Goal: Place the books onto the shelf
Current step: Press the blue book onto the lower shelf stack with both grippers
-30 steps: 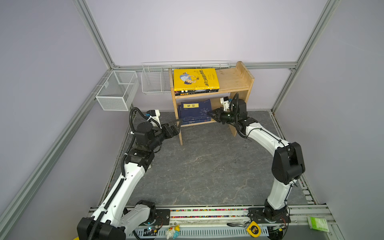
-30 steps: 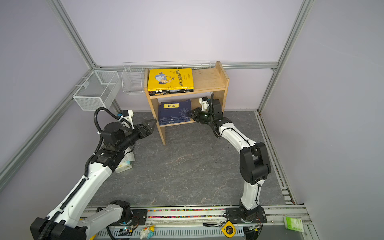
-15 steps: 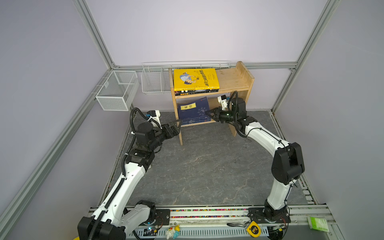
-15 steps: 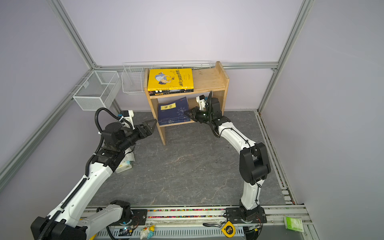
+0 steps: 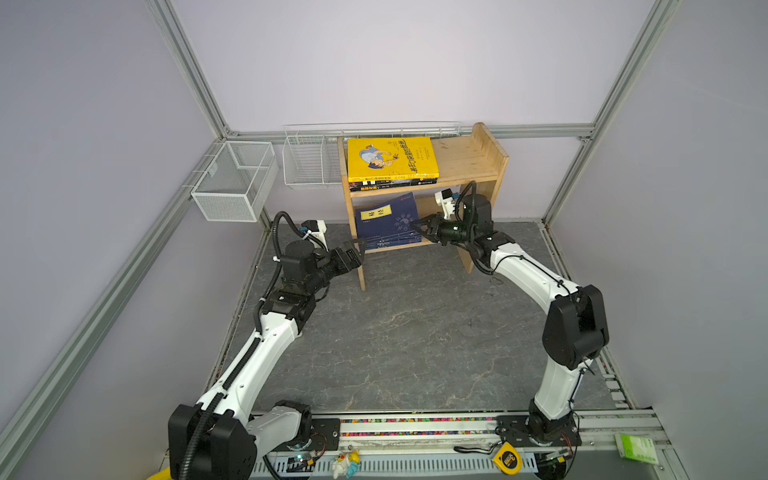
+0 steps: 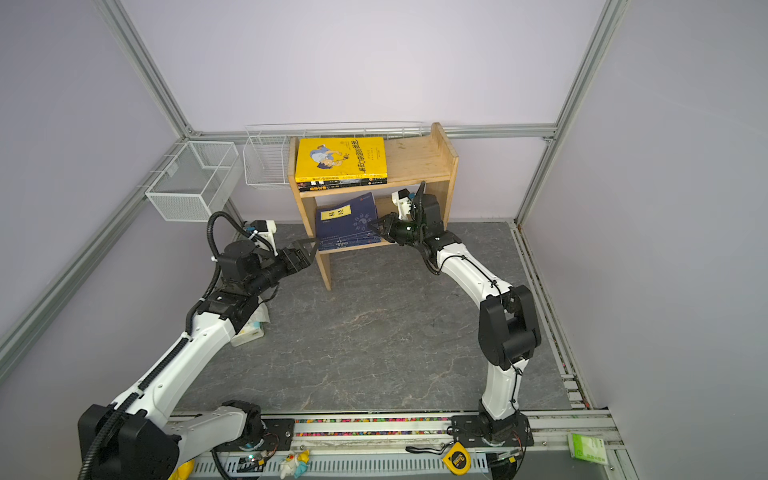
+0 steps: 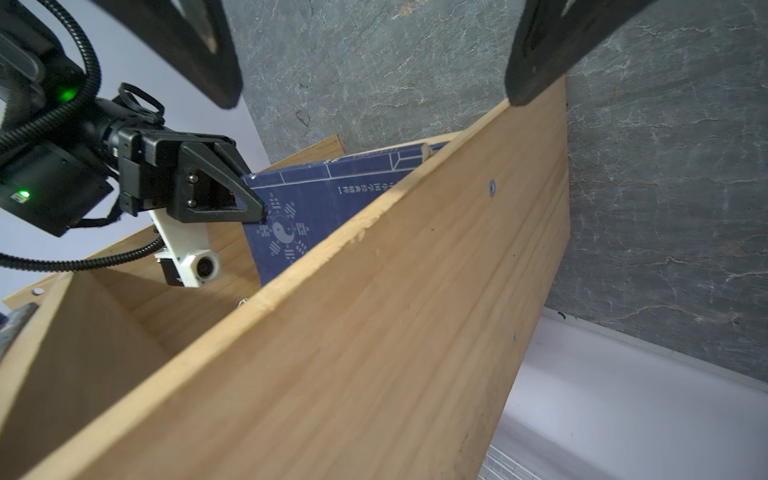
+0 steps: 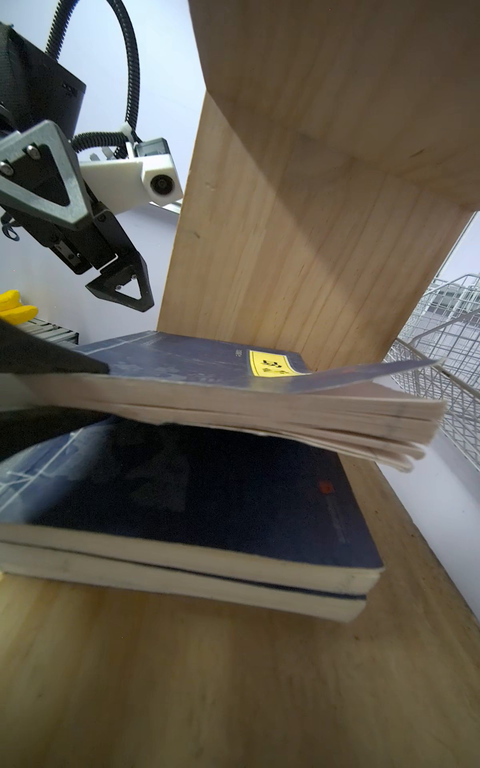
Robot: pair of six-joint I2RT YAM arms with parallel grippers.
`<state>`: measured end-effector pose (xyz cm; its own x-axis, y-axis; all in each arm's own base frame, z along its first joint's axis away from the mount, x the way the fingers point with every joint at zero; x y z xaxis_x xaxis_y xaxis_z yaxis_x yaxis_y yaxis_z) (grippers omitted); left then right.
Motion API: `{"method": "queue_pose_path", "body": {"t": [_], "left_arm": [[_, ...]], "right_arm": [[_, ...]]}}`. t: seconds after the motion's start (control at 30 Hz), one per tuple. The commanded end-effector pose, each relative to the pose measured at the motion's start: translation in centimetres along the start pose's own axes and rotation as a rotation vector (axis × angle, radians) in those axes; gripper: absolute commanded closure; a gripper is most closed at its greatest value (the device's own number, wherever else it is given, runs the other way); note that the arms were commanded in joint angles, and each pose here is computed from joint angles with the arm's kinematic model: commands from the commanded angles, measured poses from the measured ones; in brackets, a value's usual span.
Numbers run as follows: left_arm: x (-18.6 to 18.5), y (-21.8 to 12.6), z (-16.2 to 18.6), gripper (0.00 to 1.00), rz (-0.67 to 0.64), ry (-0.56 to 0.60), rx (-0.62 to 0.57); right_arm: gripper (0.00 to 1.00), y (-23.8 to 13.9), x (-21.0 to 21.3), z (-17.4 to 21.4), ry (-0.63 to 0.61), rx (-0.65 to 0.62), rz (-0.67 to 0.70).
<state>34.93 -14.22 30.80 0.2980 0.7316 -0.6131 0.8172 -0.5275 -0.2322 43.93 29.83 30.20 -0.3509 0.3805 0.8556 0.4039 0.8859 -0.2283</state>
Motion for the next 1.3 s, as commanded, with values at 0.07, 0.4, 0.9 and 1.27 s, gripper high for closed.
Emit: {"method": "queue_pose_path", "body": {"t": [0.07, 0.4, 0.9, 1.27], "left_arm": [[0.2, 1.1, -1.1, 0.0, 0.007, -0.003, -0.042], [0.5, 2.0, -1.5, 0.0, -0.001, -0.007, -0.054], [1.6, 3.8, -1.4, 0.01, -0.04, -0.035, -0.039], [4.0, 5.5, 0.1, 0.03, -0.119, -0.078, -0.004]], "right_arm": [[0.9, 0.6, 0.3, -0.4, -0.024, -0.019, -0.017], [0.91, 0.7, -0.1, -0.7, -0.024, -0.035, -0.008], [0.92, 1.4, -1.2, -0.2, -0.006, -0.017, 0.008], [0.92, 1.5, -1.6, 0.4, -0.032, -0.019, 0.056]]}}
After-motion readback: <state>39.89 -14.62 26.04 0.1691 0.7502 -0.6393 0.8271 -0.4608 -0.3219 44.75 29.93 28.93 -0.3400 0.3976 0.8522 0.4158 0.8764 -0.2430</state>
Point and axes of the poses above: each gripper's point midway between its finger pads, its own y axis out along the fingers, its own x axis along the line the jaws close on, z = x × y, the point moved 3 cm from there along -y, back along the fingers, and after that the axes turned 1 degree about y, right-handed, at the moved point
